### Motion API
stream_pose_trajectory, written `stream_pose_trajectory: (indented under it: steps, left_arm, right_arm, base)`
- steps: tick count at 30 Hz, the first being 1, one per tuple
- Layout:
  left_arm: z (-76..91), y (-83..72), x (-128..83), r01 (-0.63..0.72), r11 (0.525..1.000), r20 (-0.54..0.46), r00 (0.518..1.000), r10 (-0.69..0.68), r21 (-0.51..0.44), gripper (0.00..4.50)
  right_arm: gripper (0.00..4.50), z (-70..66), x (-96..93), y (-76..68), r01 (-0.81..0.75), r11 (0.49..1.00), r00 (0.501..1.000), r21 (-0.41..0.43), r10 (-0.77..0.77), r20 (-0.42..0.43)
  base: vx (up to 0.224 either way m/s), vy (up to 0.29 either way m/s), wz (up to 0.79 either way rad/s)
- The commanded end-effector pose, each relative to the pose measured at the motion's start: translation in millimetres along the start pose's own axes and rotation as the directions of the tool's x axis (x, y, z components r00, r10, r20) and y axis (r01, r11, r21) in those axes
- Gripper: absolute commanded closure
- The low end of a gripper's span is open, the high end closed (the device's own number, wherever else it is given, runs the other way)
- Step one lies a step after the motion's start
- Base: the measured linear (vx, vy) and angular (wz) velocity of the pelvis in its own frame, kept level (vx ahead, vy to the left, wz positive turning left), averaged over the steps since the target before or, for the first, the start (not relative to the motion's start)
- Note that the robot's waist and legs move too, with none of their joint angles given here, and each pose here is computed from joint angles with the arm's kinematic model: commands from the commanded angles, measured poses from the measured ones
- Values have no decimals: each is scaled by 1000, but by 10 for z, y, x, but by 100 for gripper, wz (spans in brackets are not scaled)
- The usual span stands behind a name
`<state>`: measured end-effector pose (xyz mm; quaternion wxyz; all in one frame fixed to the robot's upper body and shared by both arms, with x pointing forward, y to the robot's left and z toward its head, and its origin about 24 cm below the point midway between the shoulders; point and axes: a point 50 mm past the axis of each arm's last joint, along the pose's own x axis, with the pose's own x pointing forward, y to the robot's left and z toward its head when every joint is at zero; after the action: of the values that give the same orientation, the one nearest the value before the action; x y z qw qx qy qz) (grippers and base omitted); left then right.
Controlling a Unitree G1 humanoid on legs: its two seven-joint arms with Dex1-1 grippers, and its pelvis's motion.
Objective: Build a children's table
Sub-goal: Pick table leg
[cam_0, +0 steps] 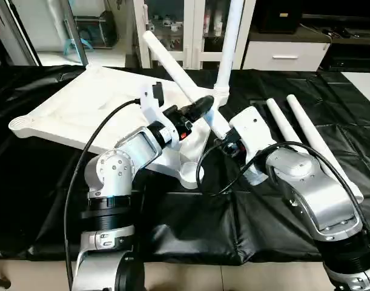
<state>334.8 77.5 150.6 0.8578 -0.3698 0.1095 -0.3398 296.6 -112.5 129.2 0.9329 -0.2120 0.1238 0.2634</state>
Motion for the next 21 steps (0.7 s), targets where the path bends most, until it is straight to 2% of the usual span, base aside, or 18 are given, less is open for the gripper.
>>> stream_pose_trajectory:
  steps: [1, 4, 7, 12, 17, 19, 21]
  left_arm:
    - [51, -32, 54, -12, 1000, 19, 1000, 11, 16, 97]
    - [22, 66, 69, -96, 993, 12, 995, 96, 73, 97]
    - [32, 66, 71, -104, 992, 29, 994, 102, 76, 97]
    - [100, 144, 64, -198, 966, 80, 979, 187, 167, 97]
    - [152, 102, 63, -161, 978, 111, 983, 147, 132, 97]
    - [143, 76, 64, -135, 985, 105, 987, 123, 112, 126]
    - [123, 43, 70, -103, 993, 98, 991, 96, 66, 136]
  right_arm:
    - [269, 114, -9, 220, -103, 993, 991, -57, 107, 78]
    - [269, 164, 2, 242, -91, 992, 990, -89, 100, 102]
    - [269, 170, 4, 260, -94, 989, 989, -111, 106, 106]
    - [269, 178, 15, 228, -56, 992, 991, -117, 69, 111]
    - [269, 142, 30, 184, -31, 993, 994, -117, 43, 101]
    - [269, 133, 36, 181, -22, 993, 995, -116, 34, 98]
    - [269, 136, 49, 164, 5, 993, 995, -114, 6, 98]
  base:
    - [0, 0, 0]
    - [0, 0, 0]
    - [0, 0, 0]
    - [0, 0, 0]
    - [0, 0, 0]
    - [0, 0, 0]
    - [0, 0, 0]
